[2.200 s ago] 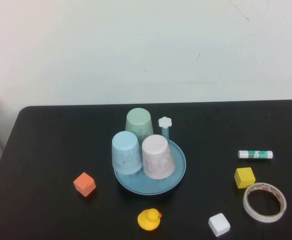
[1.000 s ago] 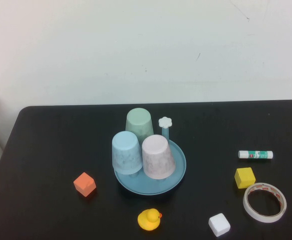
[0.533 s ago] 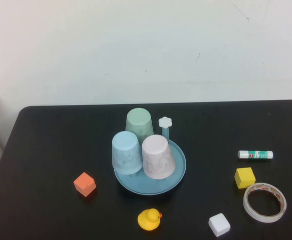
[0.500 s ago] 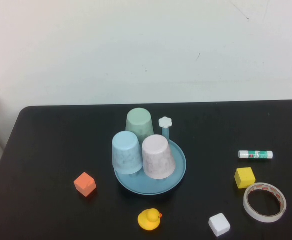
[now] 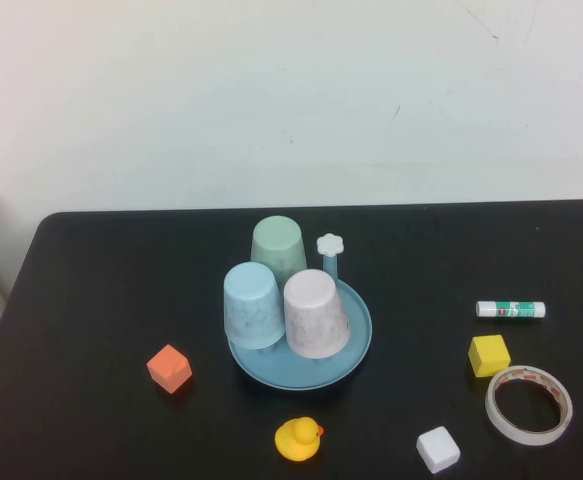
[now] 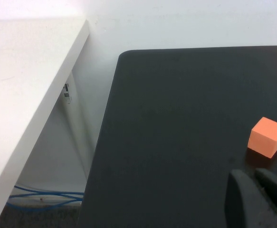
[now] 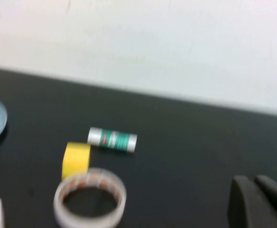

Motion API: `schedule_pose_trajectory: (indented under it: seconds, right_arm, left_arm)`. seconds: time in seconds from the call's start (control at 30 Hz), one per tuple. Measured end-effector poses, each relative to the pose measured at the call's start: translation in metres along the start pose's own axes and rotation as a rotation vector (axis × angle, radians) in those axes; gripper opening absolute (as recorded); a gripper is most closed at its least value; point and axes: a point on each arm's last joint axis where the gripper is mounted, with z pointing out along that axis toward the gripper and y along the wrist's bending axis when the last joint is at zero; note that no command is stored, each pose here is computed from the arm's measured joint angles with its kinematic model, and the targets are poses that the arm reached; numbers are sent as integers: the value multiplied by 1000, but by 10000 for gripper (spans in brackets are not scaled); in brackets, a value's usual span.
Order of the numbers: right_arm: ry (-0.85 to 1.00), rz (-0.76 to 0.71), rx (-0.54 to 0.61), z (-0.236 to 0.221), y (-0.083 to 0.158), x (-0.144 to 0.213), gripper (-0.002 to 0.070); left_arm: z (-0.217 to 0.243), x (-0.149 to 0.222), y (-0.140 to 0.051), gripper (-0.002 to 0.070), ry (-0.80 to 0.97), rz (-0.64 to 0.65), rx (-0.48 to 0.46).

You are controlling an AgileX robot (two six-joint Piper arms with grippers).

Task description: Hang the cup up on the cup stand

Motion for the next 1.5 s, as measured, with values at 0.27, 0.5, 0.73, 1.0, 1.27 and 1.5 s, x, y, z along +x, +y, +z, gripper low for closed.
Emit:
schedule_pose_trajectory:
  seconds: [0.27, 0.5, 0.73, 1.0, 1.27, 1.5]
  right_arm:
    - [120, 63, -1, -1, 0, 10, 0]
    - [123, 55, 1, -1, 0, 10, 0]
    - [123, 44, 2, -1, 0, 10, 0]
    - [124, 8, 10, -1, -1, 10, 0]
    - [125, -35, 11, -1, -1, 10, 0]
    - [128, 59, 45, -1, -3, 11, 0]
  left_arm:
    - [0, 0, 0, -1, 0, 0, 0]
    - [0, 0, 0, -1, 0, 0, 0]
    - [0, 0, 0, -1, 0, 0, 0]
    - [0, 0, 0, -1, 0, 0, 0]
    - [0, 0, 0, -1, 0, 0, 0]
    - [0, 0, 0, -1, 0, 0, 0]
